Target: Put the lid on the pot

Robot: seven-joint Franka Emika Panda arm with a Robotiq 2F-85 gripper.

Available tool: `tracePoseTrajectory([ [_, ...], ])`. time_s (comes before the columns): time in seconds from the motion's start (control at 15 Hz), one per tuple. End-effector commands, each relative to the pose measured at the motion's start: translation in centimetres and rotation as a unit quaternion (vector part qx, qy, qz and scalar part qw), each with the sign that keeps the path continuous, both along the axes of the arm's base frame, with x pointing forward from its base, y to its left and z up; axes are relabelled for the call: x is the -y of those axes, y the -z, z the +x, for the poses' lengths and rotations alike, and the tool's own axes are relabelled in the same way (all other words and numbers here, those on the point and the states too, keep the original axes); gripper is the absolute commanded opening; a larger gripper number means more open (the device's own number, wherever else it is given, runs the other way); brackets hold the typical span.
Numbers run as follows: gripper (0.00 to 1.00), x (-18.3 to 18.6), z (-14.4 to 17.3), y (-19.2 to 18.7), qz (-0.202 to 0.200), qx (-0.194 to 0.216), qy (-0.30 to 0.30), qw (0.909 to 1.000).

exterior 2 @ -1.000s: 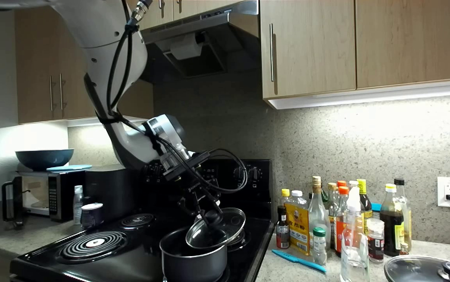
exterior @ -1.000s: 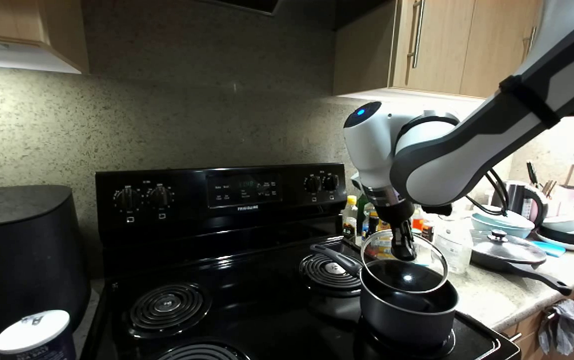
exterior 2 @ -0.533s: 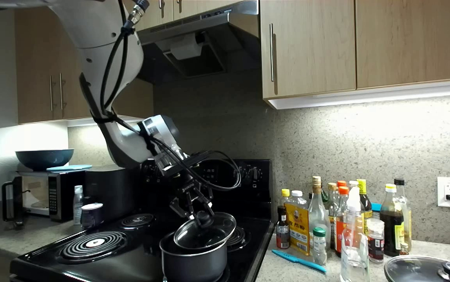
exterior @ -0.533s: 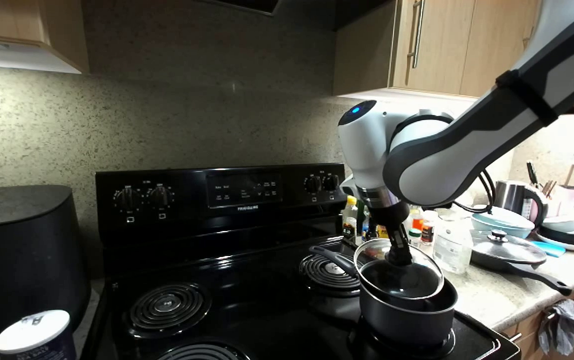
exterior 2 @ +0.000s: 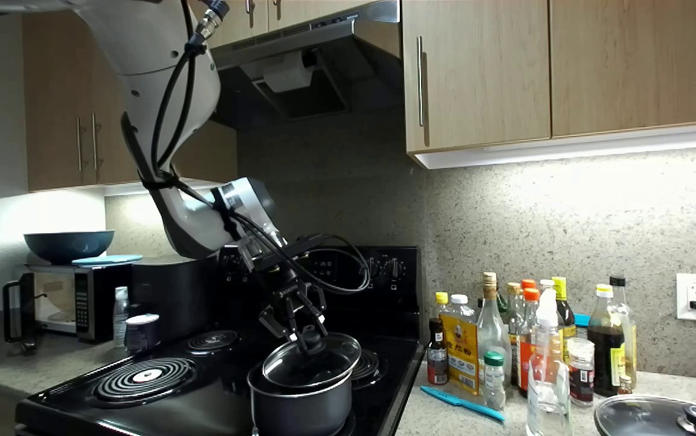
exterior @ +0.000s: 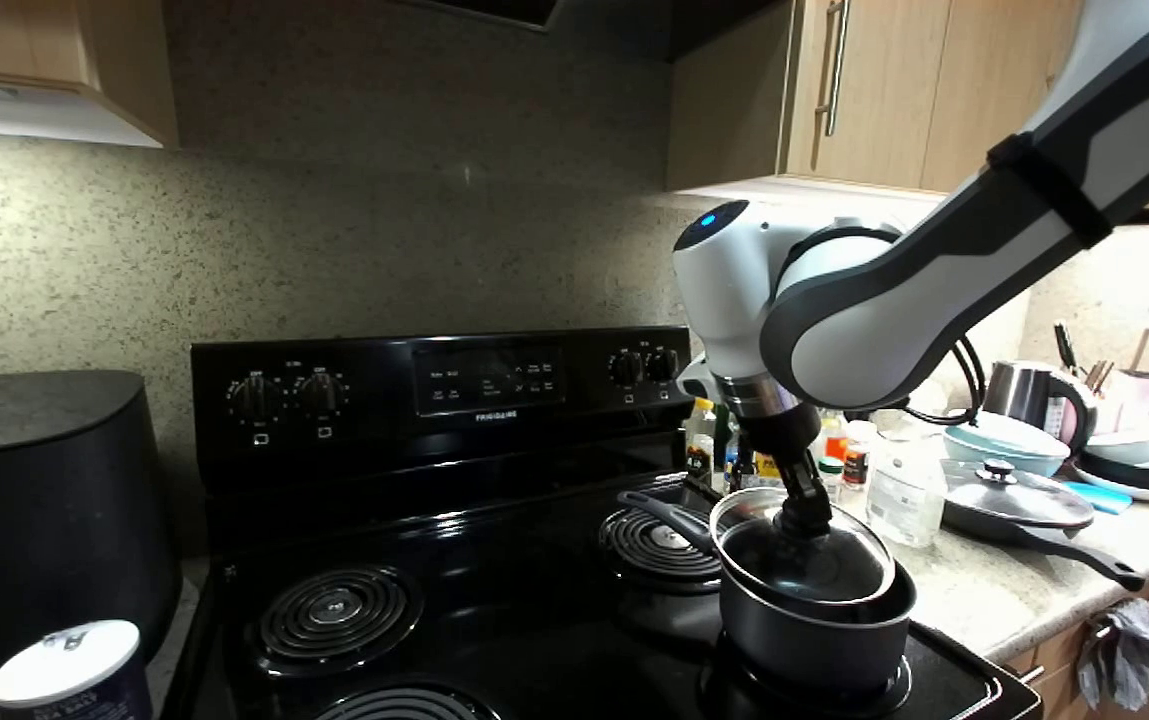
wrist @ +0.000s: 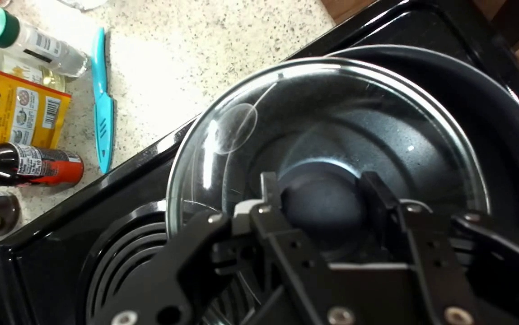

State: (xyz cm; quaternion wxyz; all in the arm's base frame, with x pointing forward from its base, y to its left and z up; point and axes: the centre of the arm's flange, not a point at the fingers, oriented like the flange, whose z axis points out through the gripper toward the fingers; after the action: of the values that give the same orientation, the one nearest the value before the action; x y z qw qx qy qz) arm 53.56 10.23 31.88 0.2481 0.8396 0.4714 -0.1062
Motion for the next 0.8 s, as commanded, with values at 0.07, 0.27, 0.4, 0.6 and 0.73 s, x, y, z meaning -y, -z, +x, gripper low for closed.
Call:
tracePoseTrajectory([
  [0.07, 0.22, 0.33, 0.01, 0.29, -0.001, -0.029, -0.012, 0.9995],
  [0.27, 0.22, 0.56, -0.09, 0.77, -0.003, -0.051, -0.018, 0.9985],
  [0.4, 0.22, 0.65, -0.01, 0.98, -0.002, -0.062, -0.020, 0.9979],
  [0.6, 0.22, 0.78, 0.42, 1.06, 0.009, -0.073, -0.022, 0.9971],
  [0.73, 0.22, 0.70, 0.89, 1.09, 0.018, -0.077, -0.029, 0.9964],
])
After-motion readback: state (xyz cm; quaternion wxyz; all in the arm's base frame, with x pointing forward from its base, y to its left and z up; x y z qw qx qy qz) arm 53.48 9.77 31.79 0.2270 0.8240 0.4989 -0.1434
